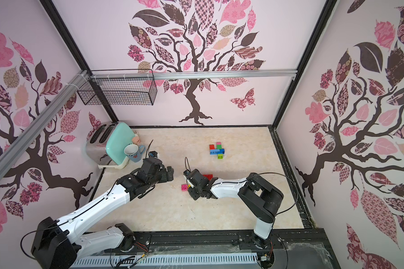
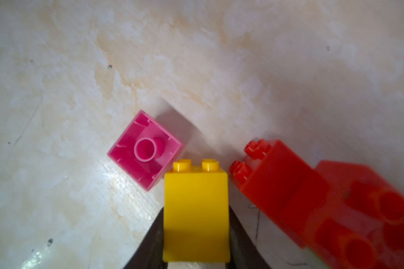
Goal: Assemble the number 4 with lego
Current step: Pick up the lego brick from the center of the board, then assemble the lego brick with the lego brick.
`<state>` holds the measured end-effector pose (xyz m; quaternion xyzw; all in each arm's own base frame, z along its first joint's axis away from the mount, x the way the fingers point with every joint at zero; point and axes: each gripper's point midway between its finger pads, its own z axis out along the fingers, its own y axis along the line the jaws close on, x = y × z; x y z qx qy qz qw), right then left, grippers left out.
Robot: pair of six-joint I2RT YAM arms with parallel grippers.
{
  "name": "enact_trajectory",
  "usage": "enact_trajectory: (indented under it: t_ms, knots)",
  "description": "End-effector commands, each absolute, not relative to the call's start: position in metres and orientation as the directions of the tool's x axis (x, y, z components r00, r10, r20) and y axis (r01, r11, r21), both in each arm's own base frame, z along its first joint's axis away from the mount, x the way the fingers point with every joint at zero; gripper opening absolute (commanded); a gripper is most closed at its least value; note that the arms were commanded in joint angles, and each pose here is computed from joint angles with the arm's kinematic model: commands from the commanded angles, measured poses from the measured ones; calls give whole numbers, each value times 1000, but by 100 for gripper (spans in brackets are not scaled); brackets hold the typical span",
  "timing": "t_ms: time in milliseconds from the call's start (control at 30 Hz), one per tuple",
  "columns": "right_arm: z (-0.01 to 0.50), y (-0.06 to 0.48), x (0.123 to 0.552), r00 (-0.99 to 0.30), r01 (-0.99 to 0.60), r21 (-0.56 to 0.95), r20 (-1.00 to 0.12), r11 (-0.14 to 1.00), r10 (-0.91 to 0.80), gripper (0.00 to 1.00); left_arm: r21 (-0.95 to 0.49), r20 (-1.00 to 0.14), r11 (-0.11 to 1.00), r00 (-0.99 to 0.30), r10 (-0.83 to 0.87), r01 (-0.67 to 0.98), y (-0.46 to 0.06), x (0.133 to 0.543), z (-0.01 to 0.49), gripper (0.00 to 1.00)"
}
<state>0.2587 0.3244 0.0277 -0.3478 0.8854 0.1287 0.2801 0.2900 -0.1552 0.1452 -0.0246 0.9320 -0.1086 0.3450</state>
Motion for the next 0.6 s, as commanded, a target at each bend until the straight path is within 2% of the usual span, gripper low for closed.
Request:
enact_trajectory:
  t_ms: [0, 233, 367, 433, 567]
  knots:
    - [38, 321, 261, -562, -694, -8, -619, 720, -549, 29, -298, -550, 946, -833, -63, 125, -182, 280, 143, 98]
    - [91, 321, 253, -413, -741, 16, -800, 671, -436, 17, -455, -409, 856, -911, 42, 244, -225, 261, 141, 97]
    - [121, 326, 239, -277, -805, 16, -895, 593, -351, 14, -594, -362, 744, -928, 91, 305, -254, 247, 156, 94]
    - [131, 326, 234, -224, -822, 8, -924, 570, -310, 12, -643, -345, 693, -931, 118, 326, -264, 242, 163, 93]
    - [142, 324, 232, -140, -830, -16, -961, 558, -237, 13, -669, -312, 670, -940, 139, 322, -269, 237, 164, 89]
